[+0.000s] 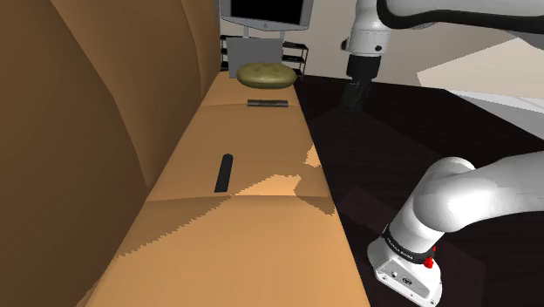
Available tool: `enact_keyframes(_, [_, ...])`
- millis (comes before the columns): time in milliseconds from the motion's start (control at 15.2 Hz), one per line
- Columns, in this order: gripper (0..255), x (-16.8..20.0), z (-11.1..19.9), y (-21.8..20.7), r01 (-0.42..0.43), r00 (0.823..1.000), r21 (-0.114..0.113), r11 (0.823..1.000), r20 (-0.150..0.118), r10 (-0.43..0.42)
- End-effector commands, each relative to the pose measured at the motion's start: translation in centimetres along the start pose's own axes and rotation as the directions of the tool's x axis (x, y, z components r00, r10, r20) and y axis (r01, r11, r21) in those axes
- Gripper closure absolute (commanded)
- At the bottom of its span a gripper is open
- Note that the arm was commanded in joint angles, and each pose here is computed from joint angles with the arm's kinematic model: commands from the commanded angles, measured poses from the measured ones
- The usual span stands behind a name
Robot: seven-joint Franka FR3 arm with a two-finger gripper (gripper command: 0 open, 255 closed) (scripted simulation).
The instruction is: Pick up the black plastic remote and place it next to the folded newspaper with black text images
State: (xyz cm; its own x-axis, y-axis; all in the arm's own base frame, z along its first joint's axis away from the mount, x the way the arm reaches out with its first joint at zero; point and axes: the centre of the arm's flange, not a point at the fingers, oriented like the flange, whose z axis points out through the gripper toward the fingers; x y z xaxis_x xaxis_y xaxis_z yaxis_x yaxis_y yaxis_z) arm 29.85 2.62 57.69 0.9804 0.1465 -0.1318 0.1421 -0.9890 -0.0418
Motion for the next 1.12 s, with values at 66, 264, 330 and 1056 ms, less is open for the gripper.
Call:
enact_keyframes(66, [0,0.5,0.6,-1.1,-0.026,1.0,-0.007,1.0,-0.008,0.026])
enact_keyframes(264, [0,2.2,2.3,-4.4,-0.103,0.994,-0.029,0.994,-0.032,0.102])
enact_keyframes(330, [0,2.8,2.9,-5.5,-0.129,0.991,-0.035,0.991,-0.04,0.127])
enact_keyframes(1056, [0,11.7,9.6,-15.6,-0.404,0.91,-0.092,0.91,-0.142,0.39])
